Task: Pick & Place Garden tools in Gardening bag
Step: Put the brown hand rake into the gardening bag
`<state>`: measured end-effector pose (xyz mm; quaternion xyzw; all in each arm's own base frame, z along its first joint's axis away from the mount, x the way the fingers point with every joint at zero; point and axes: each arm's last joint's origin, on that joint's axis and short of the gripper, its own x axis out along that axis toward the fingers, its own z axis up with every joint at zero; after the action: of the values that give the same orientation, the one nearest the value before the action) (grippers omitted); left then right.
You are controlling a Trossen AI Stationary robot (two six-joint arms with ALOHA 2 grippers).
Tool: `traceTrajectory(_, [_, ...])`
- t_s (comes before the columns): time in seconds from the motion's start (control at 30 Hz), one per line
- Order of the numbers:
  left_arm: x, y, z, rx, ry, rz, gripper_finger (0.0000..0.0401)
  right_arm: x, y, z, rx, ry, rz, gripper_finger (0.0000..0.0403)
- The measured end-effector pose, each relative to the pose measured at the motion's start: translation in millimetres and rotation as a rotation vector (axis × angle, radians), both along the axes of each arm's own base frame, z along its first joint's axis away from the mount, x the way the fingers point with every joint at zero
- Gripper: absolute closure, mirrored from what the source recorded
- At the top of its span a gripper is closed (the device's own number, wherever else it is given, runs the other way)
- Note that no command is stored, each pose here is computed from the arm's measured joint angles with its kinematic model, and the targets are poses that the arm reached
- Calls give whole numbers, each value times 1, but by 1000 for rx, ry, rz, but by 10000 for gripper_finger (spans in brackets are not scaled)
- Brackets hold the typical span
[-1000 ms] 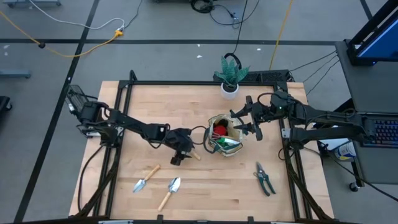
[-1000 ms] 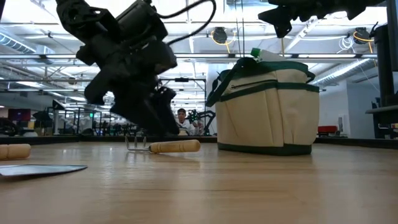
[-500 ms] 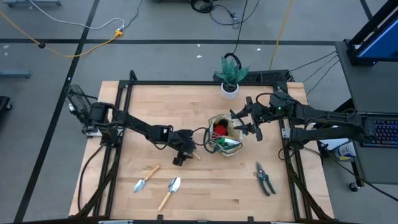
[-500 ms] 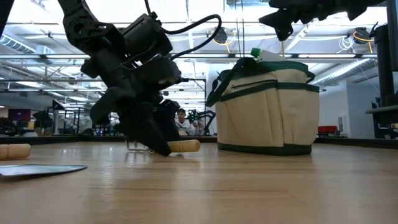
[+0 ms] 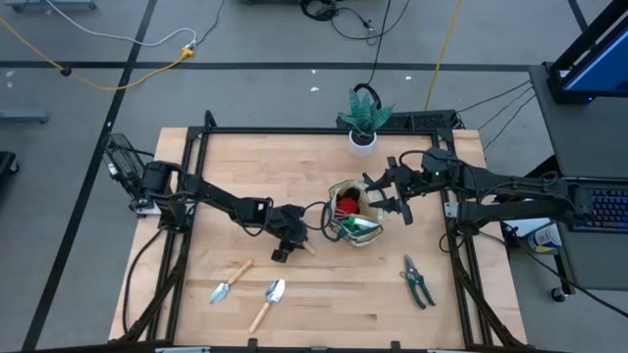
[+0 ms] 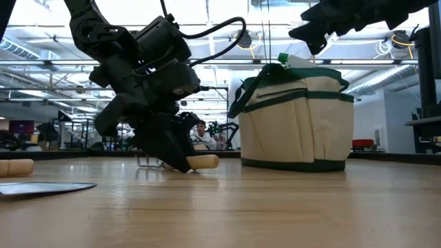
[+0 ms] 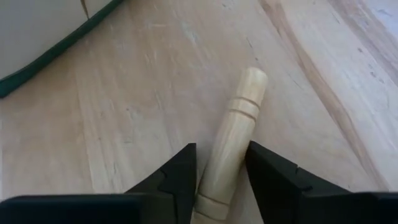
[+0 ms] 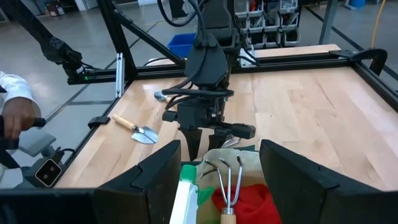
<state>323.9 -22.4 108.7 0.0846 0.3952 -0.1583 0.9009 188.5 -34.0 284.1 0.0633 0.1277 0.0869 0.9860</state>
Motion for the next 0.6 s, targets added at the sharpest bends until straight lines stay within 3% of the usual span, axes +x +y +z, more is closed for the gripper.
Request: traceTrajectory(0.6, [-2,0,-4,-19,45,22,270,0,0,0,0,1,0,190])
